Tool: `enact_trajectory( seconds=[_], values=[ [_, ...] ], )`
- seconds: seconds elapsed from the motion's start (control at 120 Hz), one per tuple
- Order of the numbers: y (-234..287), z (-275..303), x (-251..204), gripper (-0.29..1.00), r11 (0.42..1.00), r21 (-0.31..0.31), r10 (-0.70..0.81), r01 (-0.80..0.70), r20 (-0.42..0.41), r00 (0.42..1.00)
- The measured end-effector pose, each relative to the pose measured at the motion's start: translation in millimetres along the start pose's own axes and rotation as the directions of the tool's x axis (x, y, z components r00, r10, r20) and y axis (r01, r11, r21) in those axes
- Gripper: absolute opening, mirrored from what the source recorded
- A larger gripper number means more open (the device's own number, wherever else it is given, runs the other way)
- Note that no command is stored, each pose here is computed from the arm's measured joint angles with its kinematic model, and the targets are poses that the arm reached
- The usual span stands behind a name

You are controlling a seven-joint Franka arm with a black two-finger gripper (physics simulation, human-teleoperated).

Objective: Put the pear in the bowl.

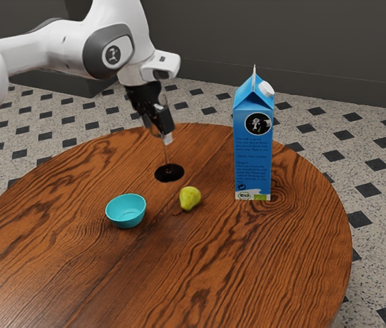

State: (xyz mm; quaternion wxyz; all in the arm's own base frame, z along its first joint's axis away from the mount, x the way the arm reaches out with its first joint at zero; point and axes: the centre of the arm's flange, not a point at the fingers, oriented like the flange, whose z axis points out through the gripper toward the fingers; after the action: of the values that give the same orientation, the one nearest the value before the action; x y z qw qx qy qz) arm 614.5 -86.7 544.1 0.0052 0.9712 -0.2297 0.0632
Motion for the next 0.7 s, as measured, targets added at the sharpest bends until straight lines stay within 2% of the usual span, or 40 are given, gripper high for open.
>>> enact_trajectory(
  seconds=[0.125,0.25,0.425,0.567,0.7],
  values=[
    [-2.2,4.0,-1.4,0.7,0.999,-0.005,0.053,-0.053,0.019,0.998],
    [-9.2,71.3,5.4,0.7,0.995,-0.05,0.087,-0.082,0.12,0.989],
    [-0.4,136.8,4.3,0.7,0.987,-0.125,0.121,-0.097,0.205,0.971],
    [-0.5,181.8,14.1,0.7,0.986,-0.157,0.098,-0.064,0.222,0.97],
    [-13.2,208.0,35.9,0.7,0.989,-0.145,0.046,-0.016,0.209,0.977]
  ],
)
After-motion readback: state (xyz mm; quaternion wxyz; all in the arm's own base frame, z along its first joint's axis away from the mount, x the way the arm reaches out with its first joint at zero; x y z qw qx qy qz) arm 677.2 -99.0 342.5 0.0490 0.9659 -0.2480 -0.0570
